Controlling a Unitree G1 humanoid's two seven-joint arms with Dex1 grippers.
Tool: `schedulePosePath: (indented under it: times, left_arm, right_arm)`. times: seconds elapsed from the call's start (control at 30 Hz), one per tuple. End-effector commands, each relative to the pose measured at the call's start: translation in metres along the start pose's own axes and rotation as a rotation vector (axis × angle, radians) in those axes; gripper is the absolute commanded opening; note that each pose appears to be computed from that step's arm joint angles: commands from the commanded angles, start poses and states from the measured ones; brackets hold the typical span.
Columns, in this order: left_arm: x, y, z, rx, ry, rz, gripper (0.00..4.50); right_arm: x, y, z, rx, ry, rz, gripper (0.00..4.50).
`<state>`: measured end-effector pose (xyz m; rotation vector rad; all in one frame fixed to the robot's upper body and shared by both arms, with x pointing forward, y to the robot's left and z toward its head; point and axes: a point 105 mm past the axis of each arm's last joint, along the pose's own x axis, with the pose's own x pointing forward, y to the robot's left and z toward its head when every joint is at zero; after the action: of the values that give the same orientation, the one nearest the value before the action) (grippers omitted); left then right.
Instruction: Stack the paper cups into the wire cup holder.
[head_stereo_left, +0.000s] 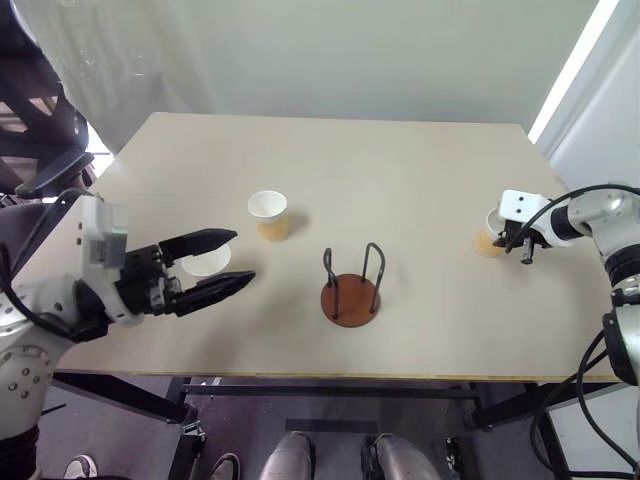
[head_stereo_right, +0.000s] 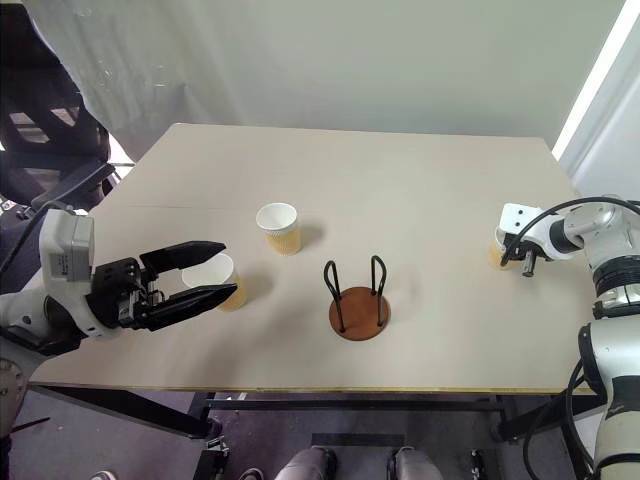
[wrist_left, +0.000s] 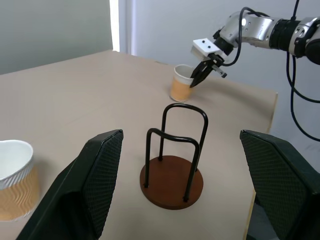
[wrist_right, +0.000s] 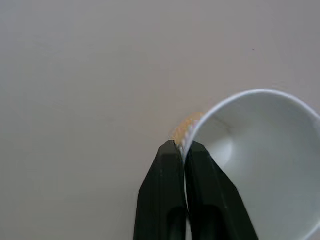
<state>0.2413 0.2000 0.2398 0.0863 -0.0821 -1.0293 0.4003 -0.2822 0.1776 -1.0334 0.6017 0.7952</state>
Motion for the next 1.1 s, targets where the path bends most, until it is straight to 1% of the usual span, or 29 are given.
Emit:
schedulePosePath:
  times: [0.03,0.1,0.23,0.3,0.4,0.47,0.5,0.57,0.63,0.7,0.8,0.9,1.1]
  left_arm:
    - [-0.004,-0.002,0.003,0.045,-0.011,0.019,4.03]
    - [-0.006,-0.002,0.003,0.044,-0.011,0.025,4.03]
    - [-0.009,-0.002,-0.001,0.034,0.004,0.036,4.03]
    - [-0.012,-0.001,-0.006,0.024,0.022,0.044,4.03]
    - [-0.013,0.0,-0.012,0.015,0.045,0.045,4.03]
    - [-0.011,0.001,-0.015,0.014,0.054,0.039,4.03]
    - [-0.01,0.001,-0.016,0.014,0.058,0.035,4.03]
    - [-0.007,0.001,-0.018,0.016,0.067,0.023,4.03]
    - [-0.005,0.0,-0.018,0.014,0.068,0.007,4.03]
    - [-0.003,-0.001,-0.019,0.014,0.072,-0.003,4.03]
    - [-0.005,-0.002,-0.024,0.012,0.091,-0.004,4.03]
    - [-0.007,-0.003,-0.029,0.01,0.107,0.004,4.03]
    - [-0.01,-0.01,-0.033,0.003,0.109,0.031,4.03]
  right_arm:
    - [-0.029,-0.018,0.017,-0.024,-0.094,-0.069,0.04]
    - [-0.043,-0.022,0.026,-0.061,-0.137,-0.077,0.04]
    - [-0.078,-0.018,0.065,-0.174,-0.294,-0.055,0.04]
    - [-0.1,-0.008,0.097,-0.246,-0.422,-0.032,0.04]
    - [-0.125,0.025,0.151,-0.353,-0.625,0.064,0.04]
    - [-0.133,0.052,0.179,-0.398,-0.736,0.147,0.04]
    - [-0.133,0.064,0.189,-0.413,-0.77,0.18,0.04]
    - [-0.131,0.08,0.203,-0.436,-0.797,0.217,0.04]
    - [-0.123,0.089,0.219,-0.46,-0.815,0.227,0.04]
    - [-0.116,0.094,0.236,-0.474,-0.832,0.222,0.04]
    - [-0.101,0.098,0.254,-0.497,-0.822,0.213,0.04]
    - [-0.091,0.1,0.258,-0.503,-0.797,0.214,0.04]
    - [-0.078,0.103,0.246,-0.54,-0.716,0.242,0.04]
